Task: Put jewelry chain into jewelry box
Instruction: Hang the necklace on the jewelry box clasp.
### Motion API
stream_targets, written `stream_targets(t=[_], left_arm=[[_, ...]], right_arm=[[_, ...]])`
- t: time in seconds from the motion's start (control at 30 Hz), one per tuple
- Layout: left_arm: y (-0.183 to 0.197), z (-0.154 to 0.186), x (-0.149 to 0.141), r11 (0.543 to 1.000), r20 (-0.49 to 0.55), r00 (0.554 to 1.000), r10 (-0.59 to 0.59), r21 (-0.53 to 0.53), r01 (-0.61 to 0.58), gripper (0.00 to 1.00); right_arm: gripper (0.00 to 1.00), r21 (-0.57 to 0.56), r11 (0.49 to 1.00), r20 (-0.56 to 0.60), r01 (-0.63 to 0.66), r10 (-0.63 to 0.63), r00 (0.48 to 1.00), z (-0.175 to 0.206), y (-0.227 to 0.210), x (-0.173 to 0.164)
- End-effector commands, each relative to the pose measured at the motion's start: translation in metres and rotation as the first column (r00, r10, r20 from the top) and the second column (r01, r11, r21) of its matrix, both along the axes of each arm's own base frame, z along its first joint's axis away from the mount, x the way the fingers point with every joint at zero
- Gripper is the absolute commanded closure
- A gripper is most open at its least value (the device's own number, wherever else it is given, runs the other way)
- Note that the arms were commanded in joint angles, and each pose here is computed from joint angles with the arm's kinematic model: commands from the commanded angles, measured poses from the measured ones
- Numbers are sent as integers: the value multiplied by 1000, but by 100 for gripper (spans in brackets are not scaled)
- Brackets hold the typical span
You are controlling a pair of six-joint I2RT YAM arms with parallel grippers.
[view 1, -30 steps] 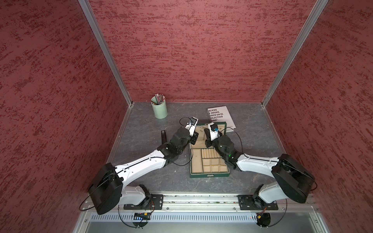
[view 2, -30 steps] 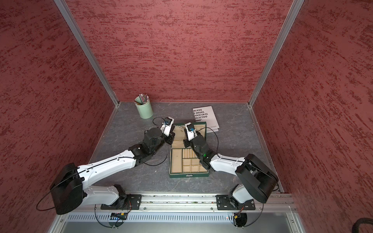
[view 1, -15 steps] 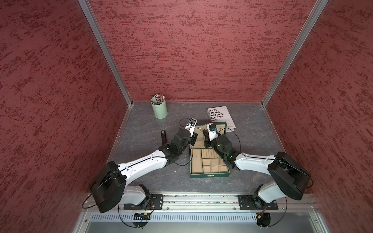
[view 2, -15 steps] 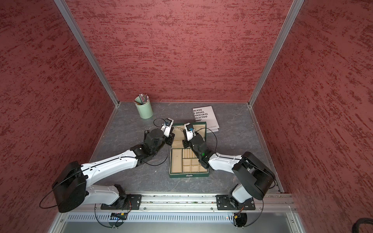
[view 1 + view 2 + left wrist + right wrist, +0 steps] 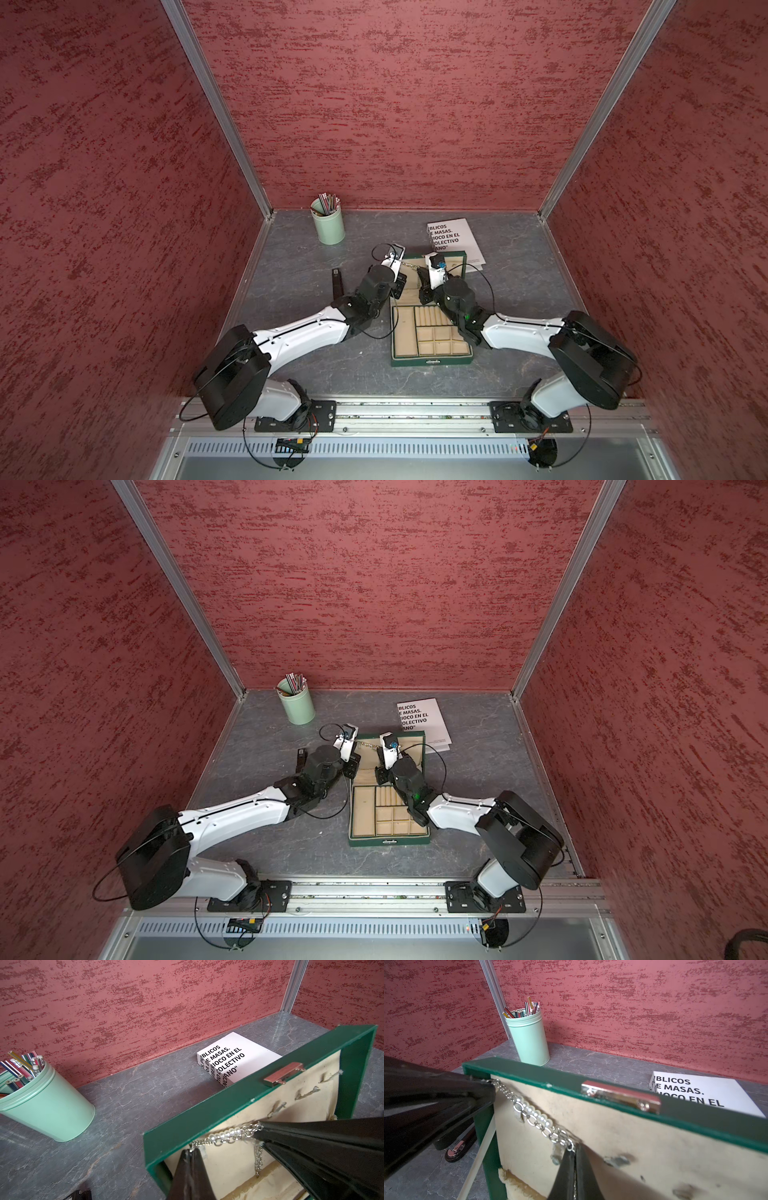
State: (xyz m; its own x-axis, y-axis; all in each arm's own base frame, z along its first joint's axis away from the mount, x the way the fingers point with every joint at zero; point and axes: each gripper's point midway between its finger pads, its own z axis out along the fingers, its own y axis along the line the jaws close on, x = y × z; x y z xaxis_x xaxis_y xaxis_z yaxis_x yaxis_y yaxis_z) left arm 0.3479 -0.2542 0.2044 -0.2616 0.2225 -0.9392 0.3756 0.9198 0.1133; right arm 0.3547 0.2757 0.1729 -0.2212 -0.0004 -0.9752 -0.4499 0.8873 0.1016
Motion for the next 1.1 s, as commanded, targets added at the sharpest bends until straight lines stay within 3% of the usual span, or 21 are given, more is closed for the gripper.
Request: stream_targets(t=[0.0, 0.33, 0.5, 0.8, 1.07], left_arm=[[2, 6, 4, 999, 10, 1000, 20, -29, -20, 100], [1, -1, -5, 1000, -10, 1000, 0, -25, -1, 100], [-2, -3, -8, 1000, -12, 1000, -11, -8, 11, 100], [-6, -9, -11, 1000, -23, 1000, -15, 12, 15, 100], [-7, -13, -18, 999, -33, 999, -21, 30, 22, 100]], right_arm=[[100, 10, 999, 2, 39, -39, 999, 6, -3, 11], [100, -17, 999, -43, 43, -44, 998, -10, -9, 4], [89, -19, 999, -62, 45, -46, 997, -12, -10, 2], [83, -25, 999, -70, 47, -49, 996, -11, -14, -1], [59, -37, 999, -86, 8, -12, 996, 2, -22, -18]])
